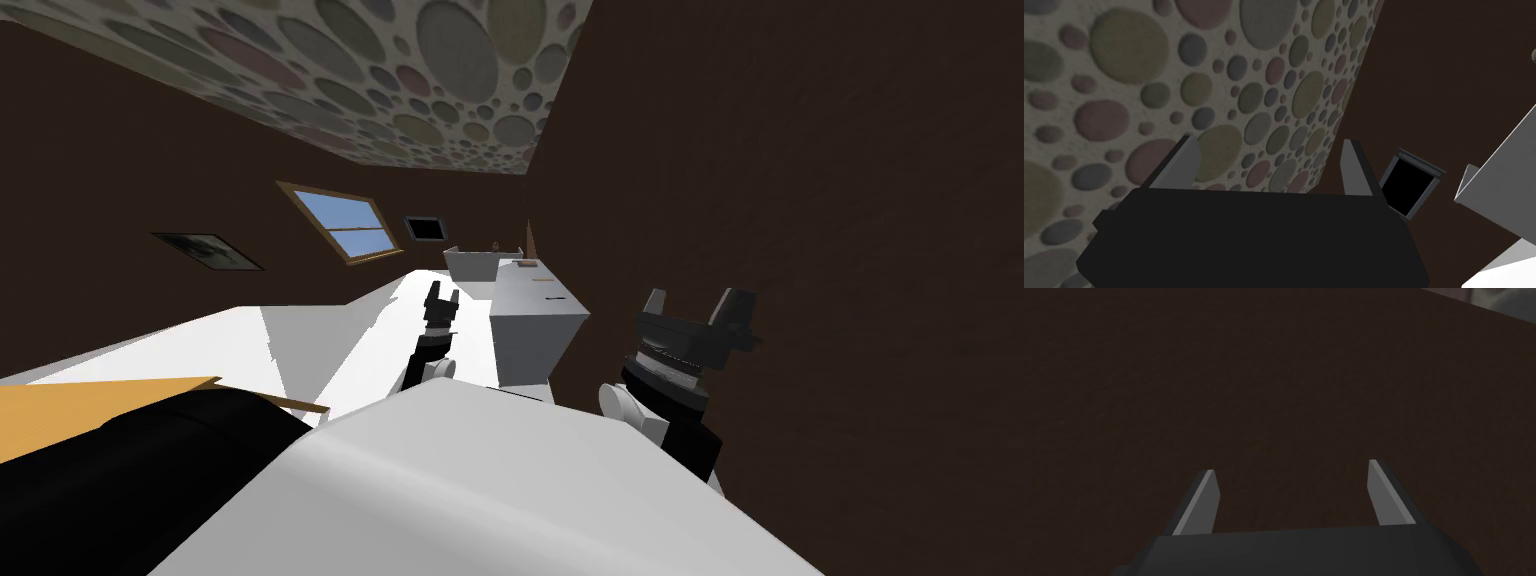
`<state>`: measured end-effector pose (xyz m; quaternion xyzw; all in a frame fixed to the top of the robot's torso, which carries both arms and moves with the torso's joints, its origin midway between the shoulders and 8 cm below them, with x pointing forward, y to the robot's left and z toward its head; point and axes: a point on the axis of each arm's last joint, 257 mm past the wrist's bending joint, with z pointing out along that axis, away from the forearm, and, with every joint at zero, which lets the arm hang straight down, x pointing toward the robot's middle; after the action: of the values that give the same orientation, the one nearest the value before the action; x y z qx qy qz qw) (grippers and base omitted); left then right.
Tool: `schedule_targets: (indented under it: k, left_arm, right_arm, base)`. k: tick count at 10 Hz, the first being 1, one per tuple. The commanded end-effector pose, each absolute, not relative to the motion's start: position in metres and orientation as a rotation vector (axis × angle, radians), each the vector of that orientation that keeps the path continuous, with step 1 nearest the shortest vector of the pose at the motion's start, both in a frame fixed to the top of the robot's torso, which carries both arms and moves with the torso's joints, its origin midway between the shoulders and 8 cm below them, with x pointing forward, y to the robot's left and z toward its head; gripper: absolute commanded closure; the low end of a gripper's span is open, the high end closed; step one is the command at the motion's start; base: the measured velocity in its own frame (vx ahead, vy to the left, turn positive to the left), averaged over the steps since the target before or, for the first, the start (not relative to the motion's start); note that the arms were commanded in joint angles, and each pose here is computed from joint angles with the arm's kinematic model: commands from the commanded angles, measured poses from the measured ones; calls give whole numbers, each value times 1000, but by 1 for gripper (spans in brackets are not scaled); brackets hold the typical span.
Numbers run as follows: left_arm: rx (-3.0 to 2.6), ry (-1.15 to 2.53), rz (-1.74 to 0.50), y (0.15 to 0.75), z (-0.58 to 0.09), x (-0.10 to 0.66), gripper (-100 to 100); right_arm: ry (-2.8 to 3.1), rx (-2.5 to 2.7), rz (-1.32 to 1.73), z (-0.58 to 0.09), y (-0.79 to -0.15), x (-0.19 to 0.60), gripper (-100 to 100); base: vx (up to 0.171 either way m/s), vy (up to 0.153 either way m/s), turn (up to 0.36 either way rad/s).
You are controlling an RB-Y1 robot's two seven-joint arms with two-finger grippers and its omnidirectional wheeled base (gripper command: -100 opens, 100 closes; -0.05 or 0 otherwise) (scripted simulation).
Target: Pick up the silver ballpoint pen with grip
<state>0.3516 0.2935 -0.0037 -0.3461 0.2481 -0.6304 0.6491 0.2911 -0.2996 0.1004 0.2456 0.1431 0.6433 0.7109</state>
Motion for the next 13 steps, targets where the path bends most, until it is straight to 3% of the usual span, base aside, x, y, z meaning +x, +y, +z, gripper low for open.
schedule_targets:
  k: [1,13]
  left_arm:
    - [-786,564,-1433,294,-4,352,0]
    - [-786,564,-1433,294,-4,352,0]
  right_arm:
    - [354,506,1425,103,-292,292,-100]
    - [691,135,1284,83,-228,316,-100]
  base:
    - [-31,-13,38]
    - [-93,-17,87]
